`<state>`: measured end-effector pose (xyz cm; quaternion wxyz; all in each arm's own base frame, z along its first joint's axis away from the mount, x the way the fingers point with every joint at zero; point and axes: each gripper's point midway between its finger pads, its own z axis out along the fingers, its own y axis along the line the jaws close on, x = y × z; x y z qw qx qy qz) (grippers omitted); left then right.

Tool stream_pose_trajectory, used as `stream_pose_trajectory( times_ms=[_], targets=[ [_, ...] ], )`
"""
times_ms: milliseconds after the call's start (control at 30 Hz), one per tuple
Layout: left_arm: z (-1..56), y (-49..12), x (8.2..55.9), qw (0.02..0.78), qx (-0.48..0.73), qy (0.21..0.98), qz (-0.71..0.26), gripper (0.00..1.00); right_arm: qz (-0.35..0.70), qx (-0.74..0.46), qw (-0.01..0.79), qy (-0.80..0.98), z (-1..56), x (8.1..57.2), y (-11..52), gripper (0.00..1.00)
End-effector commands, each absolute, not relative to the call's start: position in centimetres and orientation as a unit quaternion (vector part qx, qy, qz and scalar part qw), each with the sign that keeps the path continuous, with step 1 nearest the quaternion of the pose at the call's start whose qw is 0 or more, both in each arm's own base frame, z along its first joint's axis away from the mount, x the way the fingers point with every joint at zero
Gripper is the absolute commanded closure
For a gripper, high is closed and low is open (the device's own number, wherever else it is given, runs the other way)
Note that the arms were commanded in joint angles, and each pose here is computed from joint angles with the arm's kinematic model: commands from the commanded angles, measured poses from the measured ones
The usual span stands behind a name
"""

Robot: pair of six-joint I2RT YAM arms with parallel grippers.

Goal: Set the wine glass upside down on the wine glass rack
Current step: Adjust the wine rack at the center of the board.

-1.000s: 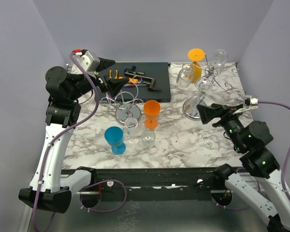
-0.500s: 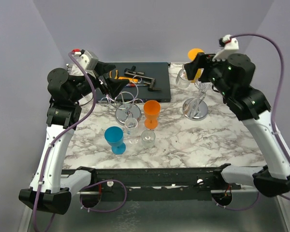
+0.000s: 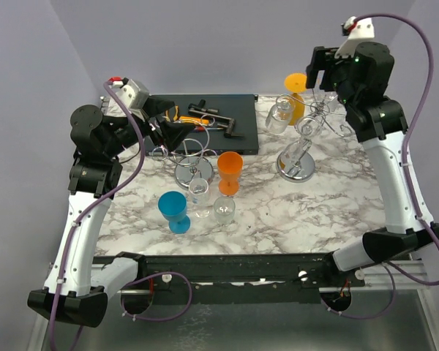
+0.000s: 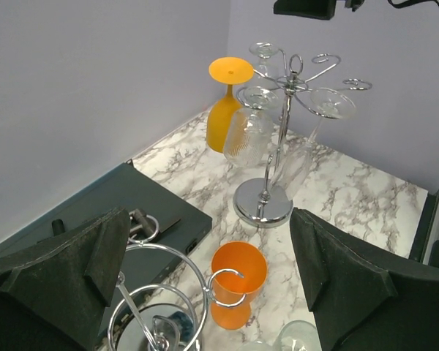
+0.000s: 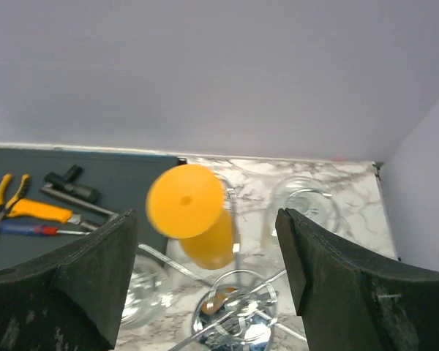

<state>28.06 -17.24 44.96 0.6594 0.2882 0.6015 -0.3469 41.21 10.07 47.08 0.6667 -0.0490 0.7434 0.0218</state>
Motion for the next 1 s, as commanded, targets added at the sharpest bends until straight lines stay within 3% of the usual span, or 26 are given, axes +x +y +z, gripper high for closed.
stream_pose_trajectory(
  times_ms=[0, 300, 667, 967],
  targets=[
    [45.6, -17.7, 27.2, 0.643, 0.302, 0.605, -0.360, 0.01, 0.036, 0.006, 0.656, 0.754, 46.6, 42.4, 3.9, 0.18],
    [46.2, -19.5, 30.1, 0.596, 0.307, 0.644, -0.370, 0.01, 0.015, 0.149, 0.615, 0.775, 42.2, 42.1, -4.9, 0.18],
    [47.1, -30.7, 34.0, 0.575, 0.369, 0.635, -0.359, 0.01, 0.044, 0.198, 0.596, 0.777, 38.6, 39.5, -5.5, 0.25],
    [46.6, -39.6, 34.6, 0.576, 0.421, 0.595, -0.369, 0.01, 0.040, 0.217, 0.592, 0.775, 37.5, 38.5, -6.0, 0.29]
  ],
)
